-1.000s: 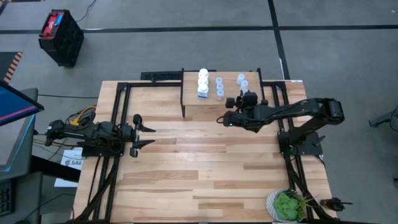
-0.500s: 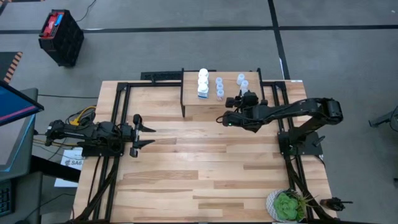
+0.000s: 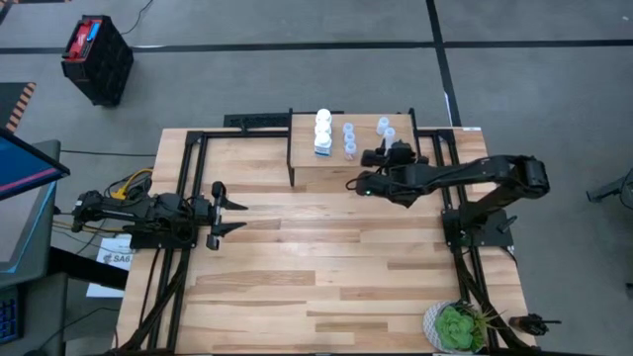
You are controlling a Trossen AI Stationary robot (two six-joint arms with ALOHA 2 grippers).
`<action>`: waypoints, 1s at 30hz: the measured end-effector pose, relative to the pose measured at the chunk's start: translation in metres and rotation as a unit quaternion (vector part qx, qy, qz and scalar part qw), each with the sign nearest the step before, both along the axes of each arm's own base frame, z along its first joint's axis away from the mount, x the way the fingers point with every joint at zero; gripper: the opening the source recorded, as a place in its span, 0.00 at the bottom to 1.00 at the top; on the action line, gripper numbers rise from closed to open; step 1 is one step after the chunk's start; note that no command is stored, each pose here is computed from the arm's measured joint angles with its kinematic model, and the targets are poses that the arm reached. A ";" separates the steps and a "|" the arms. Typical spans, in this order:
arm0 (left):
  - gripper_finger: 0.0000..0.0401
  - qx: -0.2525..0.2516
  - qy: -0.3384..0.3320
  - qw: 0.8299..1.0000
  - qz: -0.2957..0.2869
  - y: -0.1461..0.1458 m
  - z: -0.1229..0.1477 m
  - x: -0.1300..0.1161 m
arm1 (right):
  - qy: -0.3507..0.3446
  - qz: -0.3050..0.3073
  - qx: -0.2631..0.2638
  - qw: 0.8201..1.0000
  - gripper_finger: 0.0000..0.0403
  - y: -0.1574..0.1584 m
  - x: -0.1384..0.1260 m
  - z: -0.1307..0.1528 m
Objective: Pick and place medicine bottles onto shelf by color
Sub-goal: Adjust the white pill bottles on the shelf
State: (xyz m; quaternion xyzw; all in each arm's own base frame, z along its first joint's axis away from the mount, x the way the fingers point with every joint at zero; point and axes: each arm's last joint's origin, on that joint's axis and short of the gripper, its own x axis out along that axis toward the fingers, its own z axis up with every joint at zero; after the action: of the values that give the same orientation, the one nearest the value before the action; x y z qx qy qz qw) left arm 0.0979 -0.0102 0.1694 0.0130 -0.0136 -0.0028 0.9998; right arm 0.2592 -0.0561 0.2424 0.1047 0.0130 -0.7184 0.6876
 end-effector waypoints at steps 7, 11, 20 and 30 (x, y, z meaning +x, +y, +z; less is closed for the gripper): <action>0.48 0.000 0.000 1.000 0.000 0.000 0.000 0.000 | -0.017 0.015 -0.008 1.000 0.61 0.005 -0.018 0.031; 0.48 0.000 0.000 1.000 0.000 0.000 0.000 0.000 | -0.002 0.054 -0.013 0.998 0.61 0.019 -0.028 0.050; 0.48 0.000 0.000 1.000 0.000 0.000 0.000 0.000 | 0.045 0.143 0.043 0.988 0.59 0.017 -0.048 0.073; 0.48 -0.004 0.000 1.000 0.000 0.000 0.000 0.000 | 0.061 0.138 0.141 0.978 0.45 -0.038 -0.063 0.068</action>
State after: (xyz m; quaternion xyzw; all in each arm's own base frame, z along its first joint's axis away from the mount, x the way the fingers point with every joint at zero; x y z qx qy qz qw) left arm 0.0979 -0.0102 0.1693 0.0089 -0.0135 -0.0028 0.9999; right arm 0.1964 -0.0940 0.3107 0.1537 0.1706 -0.6129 0.7561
